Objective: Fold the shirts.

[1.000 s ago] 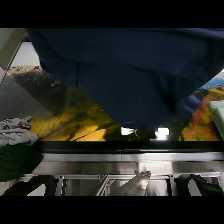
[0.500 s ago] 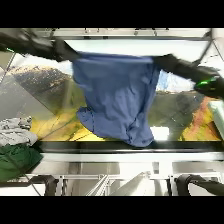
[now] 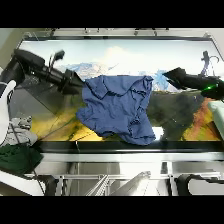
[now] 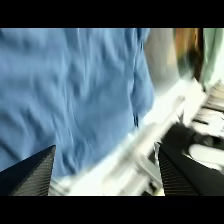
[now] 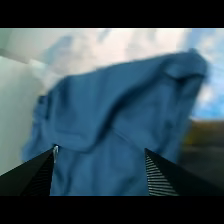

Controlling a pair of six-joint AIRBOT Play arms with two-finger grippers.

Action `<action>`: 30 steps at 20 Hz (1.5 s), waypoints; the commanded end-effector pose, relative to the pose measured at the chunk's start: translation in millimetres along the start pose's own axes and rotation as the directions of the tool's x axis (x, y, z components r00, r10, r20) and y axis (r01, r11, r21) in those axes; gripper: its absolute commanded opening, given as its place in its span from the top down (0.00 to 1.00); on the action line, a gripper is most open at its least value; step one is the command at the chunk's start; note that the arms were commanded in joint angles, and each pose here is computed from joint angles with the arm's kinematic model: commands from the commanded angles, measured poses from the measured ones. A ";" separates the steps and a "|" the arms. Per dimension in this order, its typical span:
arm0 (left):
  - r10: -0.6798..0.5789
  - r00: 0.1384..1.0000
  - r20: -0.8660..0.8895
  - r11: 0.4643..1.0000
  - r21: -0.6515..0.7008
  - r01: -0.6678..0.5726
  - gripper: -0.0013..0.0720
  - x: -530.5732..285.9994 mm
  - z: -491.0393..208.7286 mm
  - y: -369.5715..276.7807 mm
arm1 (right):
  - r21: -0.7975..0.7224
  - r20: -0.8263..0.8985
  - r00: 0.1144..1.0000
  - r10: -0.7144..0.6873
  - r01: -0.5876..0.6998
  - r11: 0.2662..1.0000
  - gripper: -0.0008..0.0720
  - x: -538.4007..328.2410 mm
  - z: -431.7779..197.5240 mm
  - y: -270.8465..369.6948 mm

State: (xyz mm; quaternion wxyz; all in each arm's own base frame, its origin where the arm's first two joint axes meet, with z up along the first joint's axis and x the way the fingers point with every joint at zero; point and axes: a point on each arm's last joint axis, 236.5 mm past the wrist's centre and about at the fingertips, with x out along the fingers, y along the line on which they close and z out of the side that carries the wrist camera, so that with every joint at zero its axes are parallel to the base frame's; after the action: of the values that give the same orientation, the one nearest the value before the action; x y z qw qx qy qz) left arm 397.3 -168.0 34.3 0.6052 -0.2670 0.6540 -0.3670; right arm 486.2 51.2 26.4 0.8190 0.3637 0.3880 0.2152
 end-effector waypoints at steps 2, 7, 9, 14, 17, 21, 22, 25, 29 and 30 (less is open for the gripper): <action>-0.015 0.997 -0.070 0.975 -0.221 -0.001 0.00 50.6 -82.5 22.9 | 0.101 -0.165 0.974 -0.156 0.174 0.980 0.16 -1.1 -20.5 -62.8; 0.058 0.993 -0.105 0.945 -0.314 -0.088 0.01 112.5 -144.9 48.4 | 0.137 -0.243 0.963 -0.116 0.153 0.979 0.29 48.7 -20.6 -64.0; 0.084 0.988 -0.129 0.943 -0.309 -0.121 0.01 130.3 -154.6 53.7 | 0.151 -0.269 0.957 -0.106 0.150 0.977 0.29 68.7 -24.5 -60.2; 0.109 0.970 -0.217 0.934 -0.311 -0.174 0.03 165.1 -171.1 66.3 | 0.170 -0.333 0.939 -0.091 0.155 0.973 0.32 104.4 -48.0 -56.8; 0.114 0.973 -0.199 0.931 -0.321 -0.175 0.26 170.2 -161.7 71.3 | 0.171 -0.361 0.928 -0.088 0.159 0.972 0.32 115.0 -61.2 -56.8; 0.144 0.985 -0.091 0.960 -0.230 -0.161 0.31 159.9 -109.2 56.0 | 0.171 -0.380 0.922 -0.078 0.153 0.973 0.53 120.9 -69.6 -51.6; 0.150 0.987 -0.049 0.966 -0.206 -0.157 0.36 156.0 -92.9 50.7 | 0.167 -0.387 0.919 -0.076 0.151 0.974 0.72 121.5 -71.9 -50.0; 0.156 0.988 0.019 0.977 -0.151 -0.151 0.94 147.9 -59.7 38.5 | 0.165 -0.397 0.916 -0.063 0.139 0.976 0.96 121.2 -74.6 -46.5; 0.240 0.971 -0.013 0.969 -0.049 -0.241 0.96 131.6 -43.9 48.2 | 0.174 -0.397 0.914 -0.081 0.162 0.971 0.96 102.4 -65.0 -54.9; 0.272 0.962 -0.018 0.961 -0.039 -0.273 0.96 119.9 -38.6 53.6 | 0.167 -0.415 0.902 -0.116 0.201 0.965 0.96 88.7 -64.5 -64.9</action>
State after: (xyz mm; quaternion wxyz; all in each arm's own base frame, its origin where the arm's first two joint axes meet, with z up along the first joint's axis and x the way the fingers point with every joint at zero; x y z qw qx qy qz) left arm 333.3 -244.2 -84.5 0.6268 -0.2288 0.6933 -0.2724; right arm 503.6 115.5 -94.7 0.6998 0.3701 0.5791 0.1950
